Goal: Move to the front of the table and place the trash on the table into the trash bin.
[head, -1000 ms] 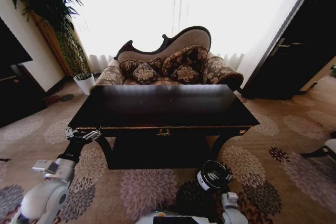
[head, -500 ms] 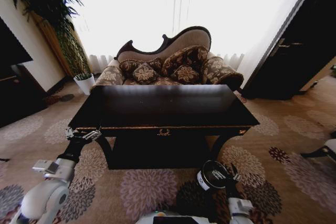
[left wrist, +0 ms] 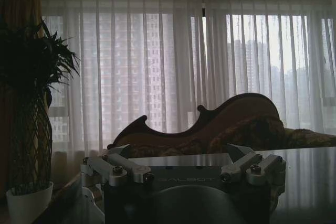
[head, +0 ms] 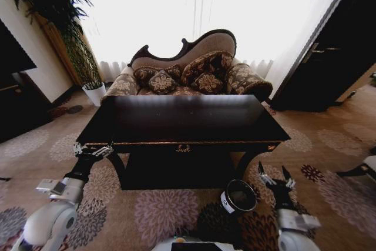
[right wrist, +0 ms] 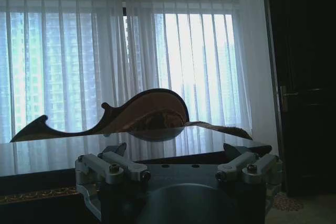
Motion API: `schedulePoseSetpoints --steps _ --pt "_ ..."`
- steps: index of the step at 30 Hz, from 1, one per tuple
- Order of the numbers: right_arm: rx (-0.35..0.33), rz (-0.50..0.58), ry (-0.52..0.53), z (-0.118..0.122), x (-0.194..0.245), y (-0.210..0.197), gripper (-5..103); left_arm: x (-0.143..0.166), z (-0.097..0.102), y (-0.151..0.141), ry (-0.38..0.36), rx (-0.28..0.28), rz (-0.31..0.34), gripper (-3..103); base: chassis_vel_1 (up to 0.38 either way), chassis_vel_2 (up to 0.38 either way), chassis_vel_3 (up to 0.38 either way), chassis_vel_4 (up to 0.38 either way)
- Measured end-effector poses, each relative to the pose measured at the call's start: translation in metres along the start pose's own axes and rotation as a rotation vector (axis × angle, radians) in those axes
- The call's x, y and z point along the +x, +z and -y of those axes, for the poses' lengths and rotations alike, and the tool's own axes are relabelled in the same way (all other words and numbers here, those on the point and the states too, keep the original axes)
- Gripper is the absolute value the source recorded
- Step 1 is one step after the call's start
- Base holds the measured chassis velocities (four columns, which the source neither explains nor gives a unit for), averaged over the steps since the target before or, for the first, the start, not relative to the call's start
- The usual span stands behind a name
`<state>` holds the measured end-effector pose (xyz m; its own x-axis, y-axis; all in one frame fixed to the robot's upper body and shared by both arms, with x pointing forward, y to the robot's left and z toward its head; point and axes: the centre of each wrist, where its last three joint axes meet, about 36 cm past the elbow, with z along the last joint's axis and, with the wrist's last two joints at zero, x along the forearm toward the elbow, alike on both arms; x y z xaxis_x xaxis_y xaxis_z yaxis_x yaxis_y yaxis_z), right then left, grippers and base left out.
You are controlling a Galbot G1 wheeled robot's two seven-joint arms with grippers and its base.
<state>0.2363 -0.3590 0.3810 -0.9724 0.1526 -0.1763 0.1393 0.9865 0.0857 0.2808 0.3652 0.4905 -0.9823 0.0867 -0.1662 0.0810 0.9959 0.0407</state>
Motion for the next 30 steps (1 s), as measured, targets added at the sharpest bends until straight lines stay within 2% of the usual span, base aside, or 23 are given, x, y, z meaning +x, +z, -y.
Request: schedulePoseSetpoints --steps 8,12,14,16,22,30 --pt "0.027 0.047 -0.107 -0.007 -0.024 -0.03 100 0.0 0.0 0.0 0.0 0.0 0.0 100 0.0 0.0 0.0 0.0" --pt "0.077 0.034 -0.204 -0.006 -0.049 -0.034 100 0.0 0.0 0.0 0.0 0.0 0.0 100 0.0 0.0 0.0 0.0" --pt "0.084 0.032 -0.214 -0.006 -0.053 -0.035 100 0.0 0.0 0.0 0.0 0.0 0.0 100 0.0 0.0 0.0 0.0" --pt "0.123 0.018 -0.246 -0.004 -0.074 -0.034 100 0.0 0.0 0.0 0.0 0.0 0.0 100 0.0 0.0 0.0 0.0" --pt "0.144 -0.019 -0.263 -0.004 -0.095 -0.04 100 0.0 0.0 0.0 0.0 0.0 0.0 100 0.0 0.0 0.0 0.0" --pt "0.125 -0.027 -0.257 -0.003 -0.098 -0.039 100 0.0 0.0 0.0 0.0 0.0 0.0 100 0.0 0.0 0.0 0.0"
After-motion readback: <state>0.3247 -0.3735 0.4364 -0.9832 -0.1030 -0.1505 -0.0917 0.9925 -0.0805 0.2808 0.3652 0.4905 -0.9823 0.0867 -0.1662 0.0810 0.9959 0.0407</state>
